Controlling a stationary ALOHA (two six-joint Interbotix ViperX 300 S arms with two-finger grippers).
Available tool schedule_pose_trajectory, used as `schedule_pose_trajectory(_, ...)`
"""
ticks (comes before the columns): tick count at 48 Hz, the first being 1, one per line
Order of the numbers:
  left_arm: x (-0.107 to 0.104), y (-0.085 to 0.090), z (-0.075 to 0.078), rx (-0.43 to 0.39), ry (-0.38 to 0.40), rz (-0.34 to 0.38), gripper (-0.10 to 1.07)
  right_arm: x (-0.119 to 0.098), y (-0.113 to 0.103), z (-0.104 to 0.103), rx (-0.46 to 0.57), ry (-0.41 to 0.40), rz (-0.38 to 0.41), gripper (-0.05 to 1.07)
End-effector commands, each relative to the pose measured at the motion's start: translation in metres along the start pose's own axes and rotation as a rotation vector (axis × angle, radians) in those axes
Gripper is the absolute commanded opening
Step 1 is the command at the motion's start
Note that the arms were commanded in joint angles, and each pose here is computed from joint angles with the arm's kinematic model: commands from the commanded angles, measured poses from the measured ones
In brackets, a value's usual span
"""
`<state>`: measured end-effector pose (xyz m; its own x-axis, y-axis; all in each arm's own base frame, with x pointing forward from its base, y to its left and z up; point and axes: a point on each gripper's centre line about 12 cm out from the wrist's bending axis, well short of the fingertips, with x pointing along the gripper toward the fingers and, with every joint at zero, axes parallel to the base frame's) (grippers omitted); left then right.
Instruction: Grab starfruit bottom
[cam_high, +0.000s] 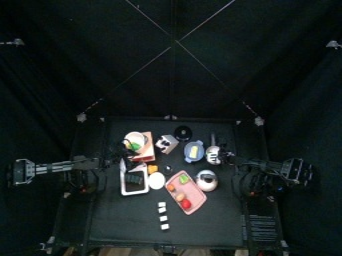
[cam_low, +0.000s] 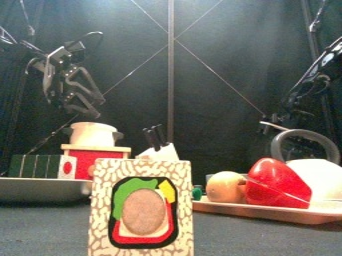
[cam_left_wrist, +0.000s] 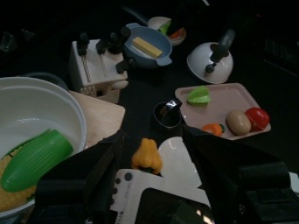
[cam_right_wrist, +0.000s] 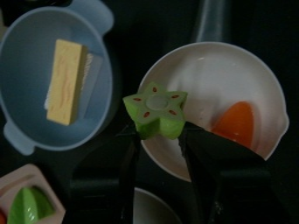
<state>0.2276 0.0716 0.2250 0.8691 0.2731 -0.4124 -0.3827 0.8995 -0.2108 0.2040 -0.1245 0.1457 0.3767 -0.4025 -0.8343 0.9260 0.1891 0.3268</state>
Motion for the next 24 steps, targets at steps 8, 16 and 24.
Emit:
schedule_pose_trajectory(8,0.000,-0.001,0.006,-0.001,-0.020,-0.007,0.91,-0.017,0.010,0.004,-0.011,-0.026,0.032,0.62)
schedule_pose_trajectory(16,0.000,-0.001,0.007,0.000,-0.022,-0.004,0.91,-0.019,0.016,0.004,-0.024,-0.029,0.045,0.62)
schedule_pose_trajectory(24,0.000,-0.001,0.008,0.001,-0.024,-0.006,0.91,-0.031,0.041,0.006,-0.063,-0.039,0.103,0.62)
